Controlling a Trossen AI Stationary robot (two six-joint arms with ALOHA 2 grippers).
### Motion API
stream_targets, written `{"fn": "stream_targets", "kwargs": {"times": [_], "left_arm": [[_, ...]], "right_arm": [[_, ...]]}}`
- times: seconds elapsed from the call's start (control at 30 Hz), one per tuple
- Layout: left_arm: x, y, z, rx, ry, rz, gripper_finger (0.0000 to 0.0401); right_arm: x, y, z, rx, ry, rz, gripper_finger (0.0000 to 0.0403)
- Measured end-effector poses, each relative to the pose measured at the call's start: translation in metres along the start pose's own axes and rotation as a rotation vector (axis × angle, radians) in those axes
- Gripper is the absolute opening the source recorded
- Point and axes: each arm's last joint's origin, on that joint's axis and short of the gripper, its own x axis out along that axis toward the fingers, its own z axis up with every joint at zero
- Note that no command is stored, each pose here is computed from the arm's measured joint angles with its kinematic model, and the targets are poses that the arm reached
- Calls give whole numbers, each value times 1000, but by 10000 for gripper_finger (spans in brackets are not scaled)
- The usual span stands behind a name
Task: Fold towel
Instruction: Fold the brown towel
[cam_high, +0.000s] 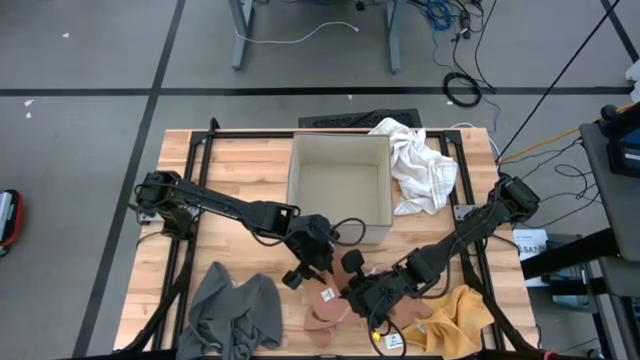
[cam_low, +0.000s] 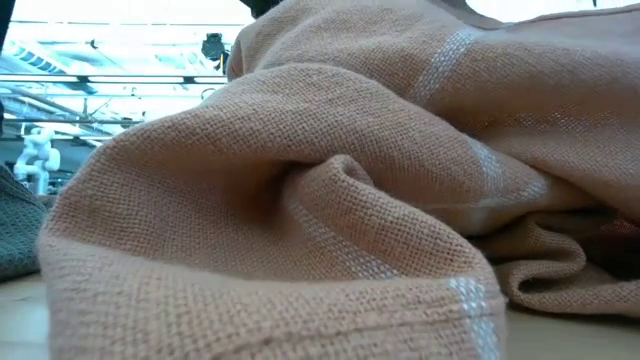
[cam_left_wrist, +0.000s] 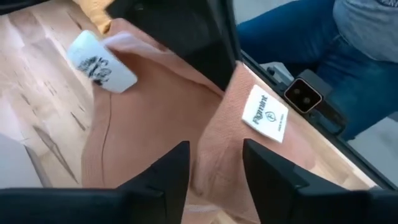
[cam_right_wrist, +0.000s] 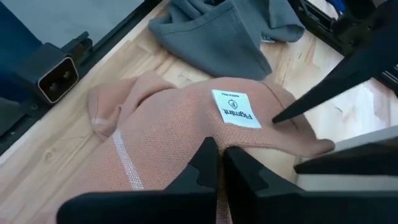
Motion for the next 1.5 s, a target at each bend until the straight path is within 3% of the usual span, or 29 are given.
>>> {"fn": "stream_targets", "kwargs": {"times": [0.57, 0.73, 1.1, 1.33, 1.5], "left_arm": [[0, -1, 0, 81, 5, -5, 10], [-3, -2, -2, 72, 38, 21, 6], [-58, -29, 8, 20, 199, 197, 4], [-81, -40, 0, -77, 331, 313, 4], [-83, -43, -6, -140, 388, 319, 4]], "right_arm": [[1, -2, -8, 46, 81, -1, 2], [0, -3, -10, 76, 102, -46, 23], [-6, 12, -20, 159, 201, -32, 164], [-15, 35, -21, 191, 220, 6, 170], [-22, 45, -29, 239, 302, -1, 159]]}}
